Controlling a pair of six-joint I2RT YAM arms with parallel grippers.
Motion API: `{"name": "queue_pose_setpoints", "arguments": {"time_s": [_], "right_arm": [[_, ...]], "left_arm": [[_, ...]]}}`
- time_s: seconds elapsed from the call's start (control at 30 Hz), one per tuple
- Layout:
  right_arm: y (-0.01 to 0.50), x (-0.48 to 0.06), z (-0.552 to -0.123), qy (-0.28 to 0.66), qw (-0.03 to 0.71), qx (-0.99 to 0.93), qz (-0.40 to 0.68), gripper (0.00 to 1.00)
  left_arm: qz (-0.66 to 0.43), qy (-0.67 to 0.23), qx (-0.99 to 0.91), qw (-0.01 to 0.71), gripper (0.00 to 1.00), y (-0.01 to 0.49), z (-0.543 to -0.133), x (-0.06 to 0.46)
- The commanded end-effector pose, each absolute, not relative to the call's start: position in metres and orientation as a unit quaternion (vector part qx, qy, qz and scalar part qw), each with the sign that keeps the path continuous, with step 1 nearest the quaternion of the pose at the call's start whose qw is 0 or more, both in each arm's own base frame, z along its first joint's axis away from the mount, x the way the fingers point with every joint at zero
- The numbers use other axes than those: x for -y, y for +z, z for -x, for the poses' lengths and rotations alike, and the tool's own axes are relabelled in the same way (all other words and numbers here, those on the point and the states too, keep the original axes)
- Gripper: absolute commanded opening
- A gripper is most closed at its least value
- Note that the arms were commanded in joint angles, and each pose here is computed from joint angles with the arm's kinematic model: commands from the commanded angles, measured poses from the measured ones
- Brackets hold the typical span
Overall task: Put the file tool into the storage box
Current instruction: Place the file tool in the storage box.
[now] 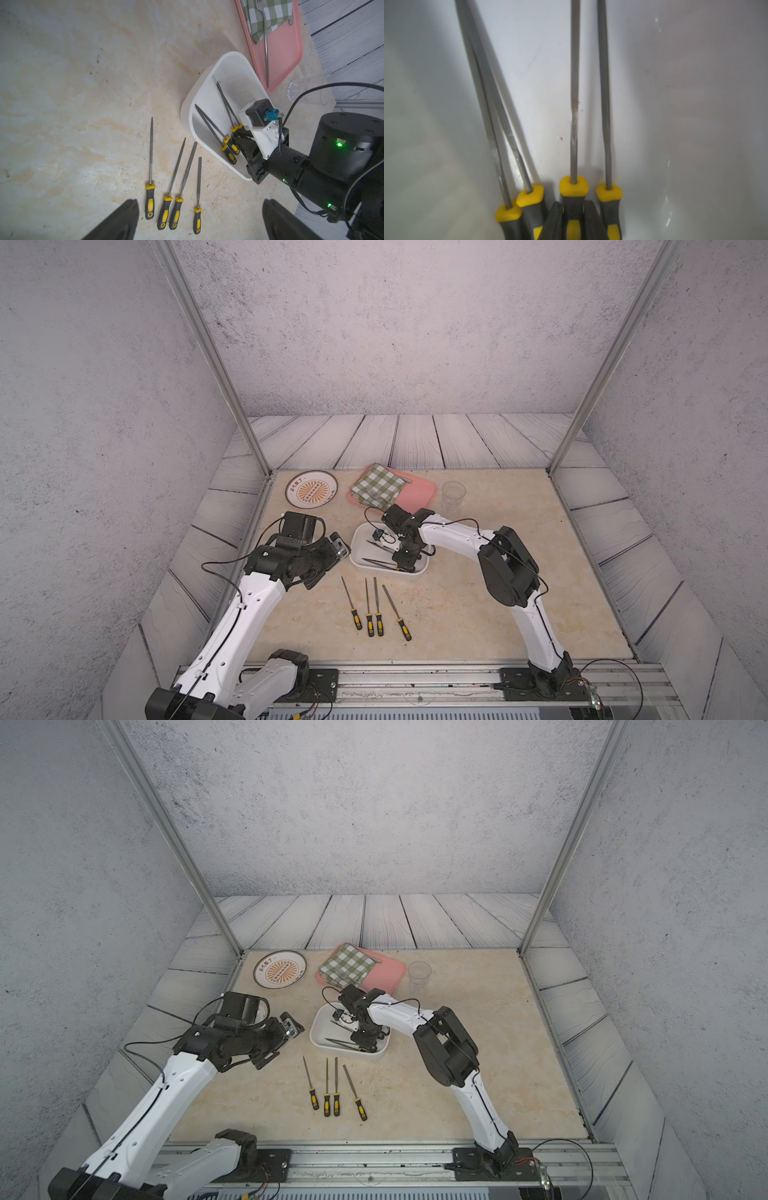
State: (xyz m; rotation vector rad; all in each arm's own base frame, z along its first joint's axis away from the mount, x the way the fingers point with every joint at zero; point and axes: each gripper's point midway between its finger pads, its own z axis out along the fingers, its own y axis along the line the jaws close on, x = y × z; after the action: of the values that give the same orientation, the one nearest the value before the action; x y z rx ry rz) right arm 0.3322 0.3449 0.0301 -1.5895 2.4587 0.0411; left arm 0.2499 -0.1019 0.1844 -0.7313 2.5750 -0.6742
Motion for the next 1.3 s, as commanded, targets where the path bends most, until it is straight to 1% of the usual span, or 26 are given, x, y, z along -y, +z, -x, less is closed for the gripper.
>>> {"name": "queue_pose_setpoints", "arguments": {"time_s": [0.0, 0.2, 0.53, 0.73, 0.83, 0.97, 1.07, 1.13, 1.27], "right_arm": [[0.068, -0.344, -0.337, 0.005, 0.145, -0.826, 0.545, 0.15], [0.076, -0.34, -0.342, -0.013, 0.158, -0.816, 0.556, 0.15], [0.06, -0.338, -0.325, 0.003, 0.133, -0.814, 0.565, 0.15], [0.054, -0.341, -0.316, 0.01, 0.124, -0.814, 0.567, 0.17], [0.051, -0.343, -0.314, 0.012, 0.12, -0.815, 0.567, 0.23], [0.051, -0.345, -0.313, 0.008, 0.119, -0.818, 0.563, 0.39], [0.055, -0.346, -0.315, 0.005, 0.124, -0.82, 0.559, 0.46], [0.06, -0.346, -0.318, 0.001, 0.132, -0.824, 0.551, 0.5], [0.079, -0.349, -0.325, 0.003, 0.16, -0.836, 0.525, 0.52]], "left_arm": [[0.252, -0.239, -0.919, 0.187, 0.98, 0.18, -0.246, 0.103], [0.252, -0.243, -0.918, 0.187, 0.98, 0.181, -0.25, 0.105], [0.25, -0.241, -0.919, 0.184, 0.98, 0.179, -0.25, 0.105], [0.251, -0.245, -0.92, 0.176, 0.98, 0.175, -0.253, 0.109], [0.25, -0.245, -0.92, 0.173, 0.98, 0.174, -0.254, 0.11], [0.249, -0.245, -0.921, 0.17, 0.98, 0.173, -0.253, 0.11], [0.249, -0.243, -0.923, 0.166, 0.98, 0.171, -0.251, 0.11], [0.249, -0.241, -0.923, 0.165, 0.98, 0.17, -0.25, 0.109], [0.256, -0.233, -0.923, 0.166, 0.98, 0.17, -0.249, 0.106]]}}
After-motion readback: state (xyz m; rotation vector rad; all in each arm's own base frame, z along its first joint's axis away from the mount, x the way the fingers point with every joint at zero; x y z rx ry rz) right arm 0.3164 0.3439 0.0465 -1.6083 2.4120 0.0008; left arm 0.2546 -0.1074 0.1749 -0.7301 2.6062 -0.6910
